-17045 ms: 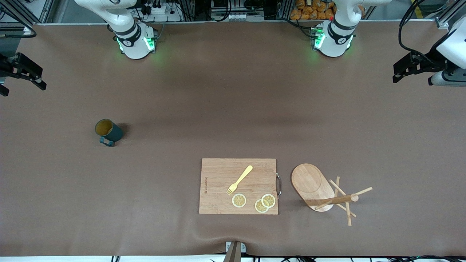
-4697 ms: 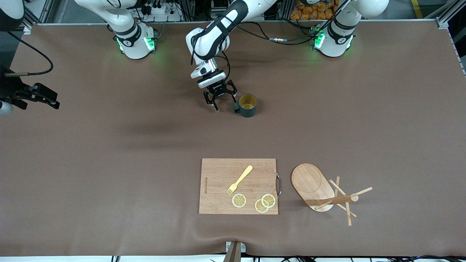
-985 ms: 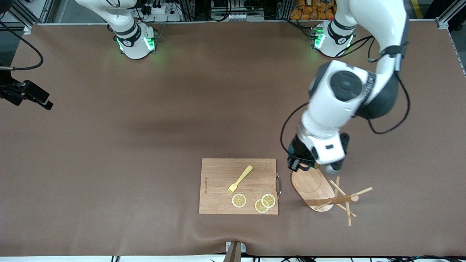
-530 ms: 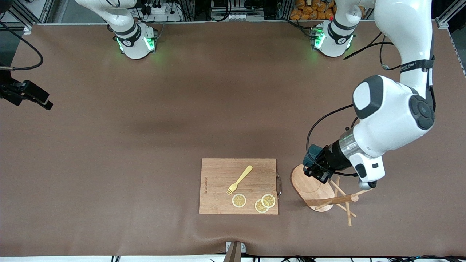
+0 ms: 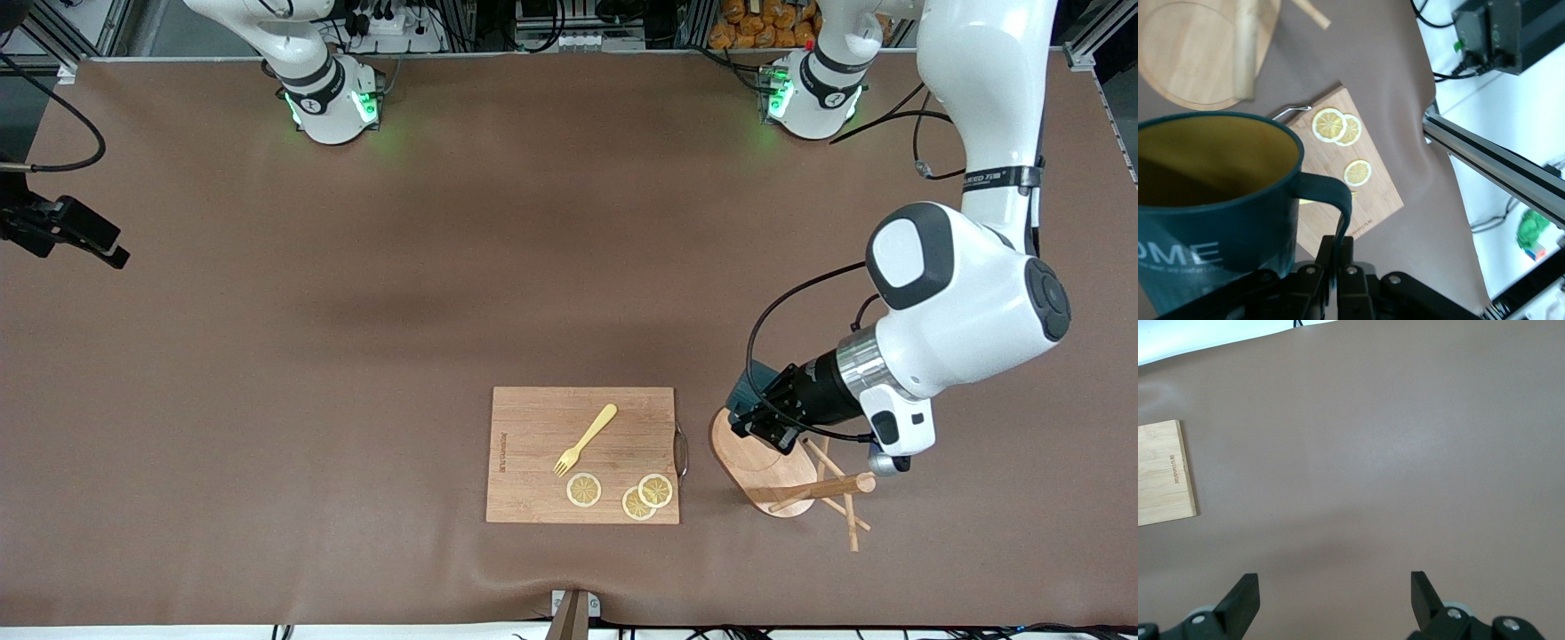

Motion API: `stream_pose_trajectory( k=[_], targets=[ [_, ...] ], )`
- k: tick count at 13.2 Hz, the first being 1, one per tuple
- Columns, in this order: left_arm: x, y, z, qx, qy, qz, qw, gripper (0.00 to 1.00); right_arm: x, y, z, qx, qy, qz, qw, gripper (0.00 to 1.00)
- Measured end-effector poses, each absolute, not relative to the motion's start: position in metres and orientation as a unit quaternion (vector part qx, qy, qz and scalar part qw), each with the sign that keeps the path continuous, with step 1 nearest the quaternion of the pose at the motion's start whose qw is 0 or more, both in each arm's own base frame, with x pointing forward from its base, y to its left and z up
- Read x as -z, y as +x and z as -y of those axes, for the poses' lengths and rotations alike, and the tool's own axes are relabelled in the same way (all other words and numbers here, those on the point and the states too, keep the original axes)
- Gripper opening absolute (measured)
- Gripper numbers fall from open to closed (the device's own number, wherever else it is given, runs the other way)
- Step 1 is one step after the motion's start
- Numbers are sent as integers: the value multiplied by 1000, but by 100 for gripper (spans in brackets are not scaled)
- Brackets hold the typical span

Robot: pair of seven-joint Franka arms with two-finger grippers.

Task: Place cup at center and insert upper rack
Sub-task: 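Hang the mug handle on a stand peg with the left gripper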

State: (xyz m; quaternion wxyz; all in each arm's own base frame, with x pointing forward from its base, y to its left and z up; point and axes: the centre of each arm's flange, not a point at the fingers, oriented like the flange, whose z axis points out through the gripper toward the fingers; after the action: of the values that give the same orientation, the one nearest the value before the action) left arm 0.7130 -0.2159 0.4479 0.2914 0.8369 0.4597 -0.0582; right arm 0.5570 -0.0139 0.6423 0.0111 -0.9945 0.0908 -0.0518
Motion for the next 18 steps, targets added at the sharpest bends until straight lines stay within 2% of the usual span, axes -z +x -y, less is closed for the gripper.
stream_pose_trajectory(
  k=[15,16,18],
  targets=[
    [-421,744,137,32,802,-495,333,6,-642,557,15,52,-994,-92,11,100],
    [-421,744,137,31,802,-495,333,12,-642,557,15,52,-994,-92,11,100],
    [-422,745,137,28,801,-495,335,33,-642,557,15,52,-994,-92,11,100]
  ],
)
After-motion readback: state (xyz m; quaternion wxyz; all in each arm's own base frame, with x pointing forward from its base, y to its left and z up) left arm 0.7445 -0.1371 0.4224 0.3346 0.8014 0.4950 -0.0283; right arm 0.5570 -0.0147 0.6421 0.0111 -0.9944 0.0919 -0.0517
